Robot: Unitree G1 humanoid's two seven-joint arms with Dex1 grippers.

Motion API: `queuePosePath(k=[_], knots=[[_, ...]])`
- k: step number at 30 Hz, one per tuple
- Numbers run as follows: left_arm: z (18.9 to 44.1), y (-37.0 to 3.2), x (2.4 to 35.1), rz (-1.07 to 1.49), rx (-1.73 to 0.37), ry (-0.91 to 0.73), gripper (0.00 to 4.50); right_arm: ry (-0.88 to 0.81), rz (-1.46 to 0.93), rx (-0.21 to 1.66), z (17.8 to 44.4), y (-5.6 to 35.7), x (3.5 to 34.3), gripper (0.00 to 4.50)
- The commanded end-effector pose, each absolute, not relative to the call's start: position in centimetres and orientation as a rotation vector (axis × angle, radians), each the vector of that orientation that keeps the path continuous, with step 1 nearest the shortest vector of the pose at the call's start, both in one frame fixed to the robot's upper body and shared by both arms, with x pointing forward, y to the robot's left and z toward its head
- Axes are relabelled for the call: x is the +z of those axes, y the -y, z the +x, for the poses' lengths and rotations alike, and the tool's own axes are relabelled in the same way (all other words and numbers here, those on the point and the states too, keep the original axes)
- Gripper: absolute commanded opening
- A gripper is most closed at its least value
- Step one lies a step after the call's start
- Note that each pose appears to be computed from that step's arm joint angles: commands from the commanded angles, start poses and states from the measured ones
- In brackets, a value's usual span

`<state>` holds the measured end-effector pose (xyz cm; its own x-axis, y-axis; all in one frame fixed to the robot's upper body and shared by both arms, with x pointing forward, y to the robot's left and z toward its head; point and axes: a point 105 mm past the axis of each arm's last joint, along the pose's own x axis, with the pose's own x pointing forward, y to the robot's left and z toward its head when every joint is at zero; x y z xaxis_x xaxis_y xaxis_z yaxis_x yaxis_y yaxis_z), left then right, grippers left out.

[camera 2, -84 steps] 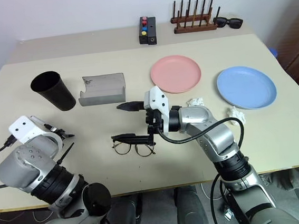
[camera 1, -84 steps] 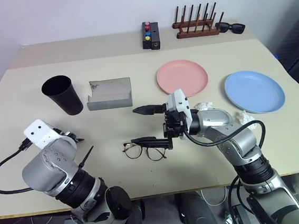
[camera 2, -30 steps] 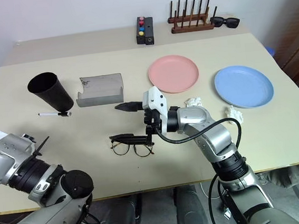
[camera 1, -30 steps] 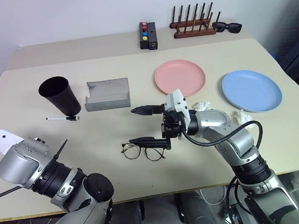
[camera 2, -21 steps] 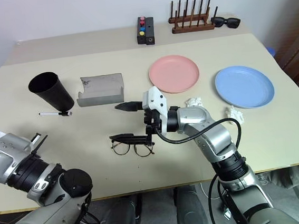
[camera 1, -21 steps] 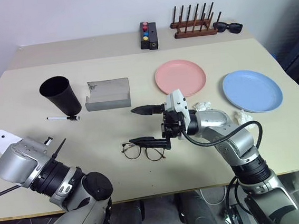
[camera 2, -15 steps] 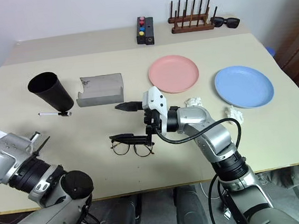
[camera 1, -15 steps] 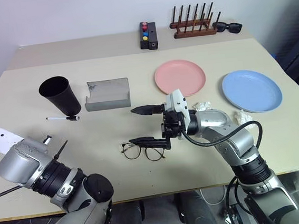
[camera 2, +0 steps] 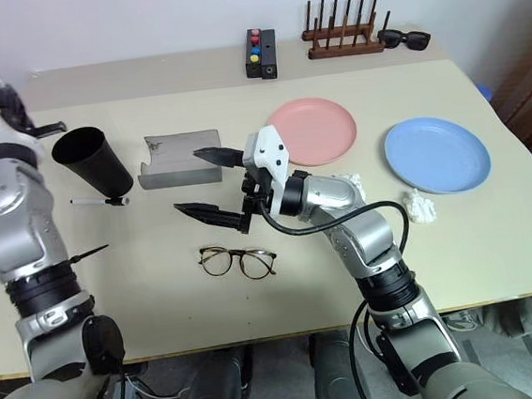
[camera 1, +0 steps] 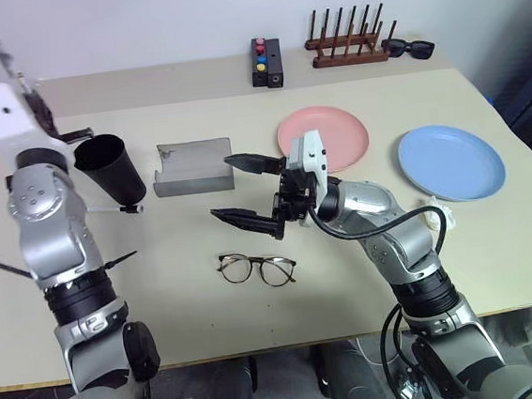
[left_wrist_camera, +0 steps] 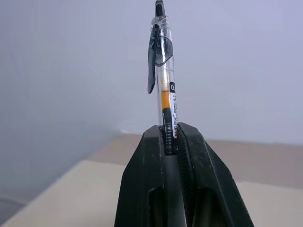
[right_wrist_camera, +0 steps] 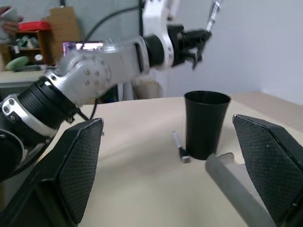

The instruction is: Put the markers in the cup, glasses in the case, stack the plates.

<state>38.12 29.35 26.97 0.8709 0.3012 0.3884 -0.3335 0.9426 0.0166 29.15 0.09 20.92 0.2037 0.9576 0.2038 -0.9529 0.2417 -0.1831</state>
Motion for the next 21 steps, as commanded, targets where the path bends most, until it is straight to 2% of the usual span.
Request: queuePosePath(k=[1, 7, 21], knots=[[39.0, -28.4, 28.1, 0.137, 0.29, 0.471, 0.02, 0.378, -0.02, 1.311, 29.0, -0.1, 22.4, 4.5], [39.6, -27.4, 26.6, 0.145, 0.263, 0.469, 0.02, 0.401, -0.001, 1.269, 29.1, 0.2, 22.9, 4.5], [39.0, -27.2, 23.6, 0.126, 0.286, 0.4, 0.02, 0.429, 0.049, 1.23, 29.8, -0.1, 23.7, 4.5]])
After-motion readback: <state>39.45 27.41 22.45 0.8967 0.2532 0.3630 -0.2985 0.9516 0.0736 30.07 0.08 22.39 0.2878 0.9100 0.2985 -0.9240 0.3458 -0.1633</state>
